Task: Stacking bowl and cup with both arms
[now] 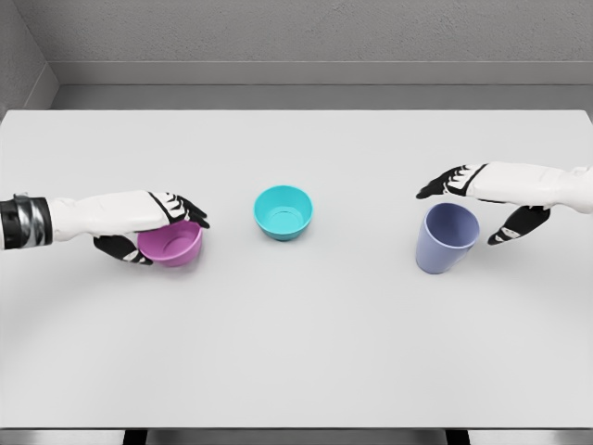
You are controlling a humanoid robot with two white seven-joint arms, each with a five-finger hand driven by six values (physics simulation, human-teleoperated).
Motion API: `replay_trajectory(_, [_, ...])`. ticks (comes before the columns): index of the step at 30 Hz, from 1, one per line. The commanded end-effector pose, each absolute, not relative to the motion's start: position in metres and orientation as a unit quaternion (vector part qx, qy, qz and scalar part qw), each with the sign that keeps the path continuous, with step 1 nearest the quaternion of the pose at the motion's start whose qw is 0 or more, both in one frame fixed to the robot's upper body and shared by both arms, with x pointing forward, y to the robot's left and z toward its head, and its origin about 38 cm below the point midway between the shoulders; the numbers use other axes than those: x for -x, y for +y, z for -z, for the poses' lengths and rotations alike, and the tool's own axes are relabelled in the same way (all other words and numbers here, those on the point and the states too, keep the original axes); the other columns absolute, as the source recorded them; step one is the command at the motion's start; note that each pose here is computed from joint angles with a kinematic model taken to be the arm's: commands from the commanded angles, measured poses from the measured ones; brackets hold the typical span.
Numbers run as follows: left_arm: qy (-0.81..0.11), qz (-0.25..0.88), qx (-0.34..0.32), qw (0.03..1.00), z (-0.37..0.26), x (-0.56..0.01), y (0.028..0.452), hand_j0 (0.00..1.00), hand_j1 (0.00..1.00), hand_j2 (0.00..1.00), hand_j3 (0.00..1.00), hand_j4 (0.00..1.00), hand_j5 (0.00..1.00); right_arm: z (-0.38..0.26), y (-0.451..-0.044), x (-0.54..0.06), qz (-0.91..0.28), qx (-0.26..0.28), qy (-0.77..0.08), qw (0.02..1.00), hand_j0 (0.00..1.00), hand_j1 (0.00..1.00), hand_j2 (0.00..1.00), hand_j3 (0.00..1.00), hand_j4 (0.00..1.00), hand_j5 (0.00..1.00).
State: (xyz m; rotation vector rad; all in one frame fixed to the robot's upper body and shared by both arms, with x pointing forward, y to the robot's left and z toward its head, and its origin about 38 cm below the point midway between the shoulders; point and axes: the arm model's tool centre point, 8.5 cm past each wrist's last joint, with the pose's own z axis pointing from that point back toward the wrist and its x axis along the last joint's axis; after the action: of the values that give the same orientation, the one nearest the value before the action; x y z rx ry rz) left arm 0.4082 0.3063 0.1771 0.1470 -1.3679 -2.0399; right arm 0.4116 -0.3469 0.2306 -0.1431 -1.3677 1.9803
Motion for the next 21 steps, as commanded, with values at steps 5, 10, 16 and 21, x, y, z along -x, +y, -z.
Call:
replay_trajectory(5, [-0.527,0.783,-0.076,0.322,-0.189,-0.415,0.304,0.67,0.67,0.67,0.67,0.67,0.67,-0.232,-0.348,-0.411,-0.765,0.056,-0.531,0.359,1.00,1.00,1.00,1.00,1.00,1.00])
replay_trajectory(10, [-0.531,0.782,-0.078,0.317,-0.191,-0.418,0.299,0.66,0.66,0.66,0.66,0.66,0.66,-0.232,-0.348,-0.412,-0.765,0.055,-0.531,0.360,1.00,1.00,1.00,1.00,1.00,1.00])
replay_trajectory(16, [-0.541,0.781,-0.078,0.301,-0.192,-0.425,0.280,0.66,0.66,0.66,0.66,0.66,0.66,-0.231,-0.346,-0.412,-0.765,0.054,-0.533,0.358,1.00,1.00,1.00,1.00,1.00,1.00])
replay_trajectory(21, [-0.548,0.780,-0.080,0.290,-0.196,-0.429,0.268,0.65,0.65,0.65,0.65,0.65,0.65,-0.230,-0.347,-0.411,-0.765,0.054,-0.531,0.360,1.00,1.00,1.00,1.00,1.00,1.00])
